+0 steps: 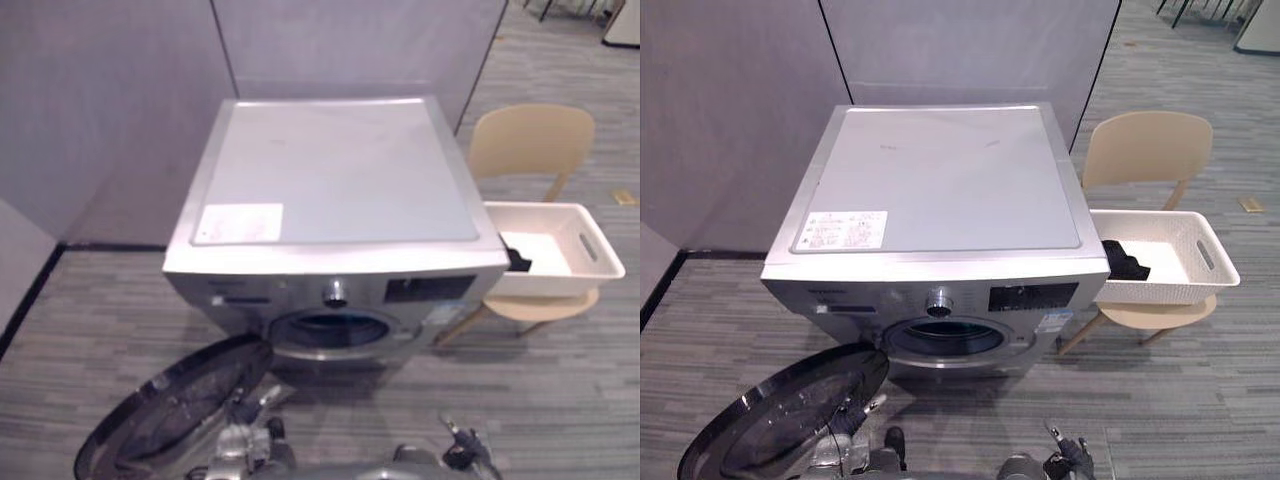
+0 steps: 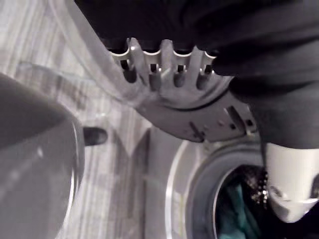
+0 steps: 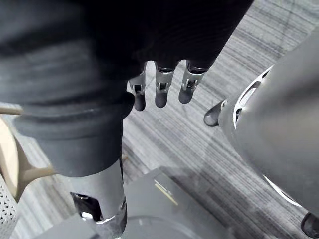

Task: Pick up the laundry basket with both hands and put the clothes into the washing machine.

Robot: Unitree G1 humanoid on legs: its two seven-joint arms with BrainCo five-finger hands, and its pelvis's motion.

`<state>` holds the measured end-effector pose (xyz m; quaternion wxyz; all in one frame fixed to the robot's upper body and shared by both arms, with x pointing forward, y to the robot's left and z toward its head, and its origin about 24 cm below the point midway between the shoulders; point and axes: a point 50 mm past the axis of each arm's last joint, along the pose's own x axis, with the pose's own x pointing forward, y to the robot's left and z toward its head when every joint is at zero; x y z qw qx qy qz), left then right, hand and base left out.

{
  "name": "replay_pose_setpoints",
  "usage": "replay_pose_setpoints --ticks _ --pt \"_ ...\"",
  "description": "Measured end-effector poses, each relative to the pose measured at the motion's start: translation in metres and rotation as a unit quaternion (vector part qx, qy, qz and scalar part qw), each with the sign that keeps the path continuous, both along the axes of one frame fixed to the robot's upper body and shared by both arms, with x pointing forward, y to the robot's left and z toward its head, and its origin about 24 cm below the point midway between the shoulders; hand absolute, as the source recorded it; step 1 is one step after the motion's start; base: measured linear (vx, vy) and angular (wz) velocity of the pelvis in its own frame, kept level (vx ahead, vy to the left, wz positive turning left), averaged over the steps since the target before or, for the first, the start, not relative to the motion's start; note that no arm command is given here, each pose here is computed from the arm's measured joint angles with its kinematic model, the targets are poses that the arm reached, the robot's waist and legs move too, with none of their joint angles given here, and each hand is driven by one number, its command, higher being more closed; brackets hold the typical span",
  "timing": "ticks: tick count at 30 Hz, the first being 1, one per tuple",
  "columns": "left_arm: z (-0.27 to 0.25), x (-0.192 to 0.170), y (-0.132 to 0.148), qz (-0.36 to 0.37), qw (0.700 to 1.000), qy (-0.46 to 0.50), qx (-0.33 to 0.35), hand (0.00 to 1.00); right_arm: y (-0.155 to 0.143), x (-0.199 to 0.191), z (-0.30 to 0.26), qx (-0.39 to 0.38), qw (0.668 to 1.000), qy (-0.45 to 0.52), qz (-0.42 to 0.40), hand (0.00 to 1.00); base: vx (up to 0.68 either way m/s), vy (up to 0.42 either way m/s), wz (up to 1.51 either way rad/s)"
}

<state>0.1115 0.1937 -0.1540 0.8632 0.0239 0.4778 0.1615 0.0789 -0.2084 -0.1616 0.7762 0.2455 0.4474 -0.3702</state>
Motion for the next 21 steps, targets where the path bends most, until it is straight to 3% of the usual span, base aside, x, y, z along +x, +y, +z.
replay_pose_setpoints --ticks 3,13,21 --pt "-0.006 -0.017 0.009 0.020 0.999 0.030 -0.021 0.00 0.001 -0.008 -0.004 0.010 0.999 0.025 0.018 0.00 0.12 0.026 -0.09" --pt "-0.008 -0.026 0.020 0.016 0.998 0.054 -0.008 0.00 0.002 0.000 -0.004 0.014 0.998 0.025 0.052 0.00 -0.02 -0.038 0.06" --pt "-0.005 -0.012 0.003 0.018 0.999 0.023 -0.025 0.00 -0.025 0.012 0.004 -0.035 0.995 0.022 0.087 0.00 -0.11 0.031 0.06"
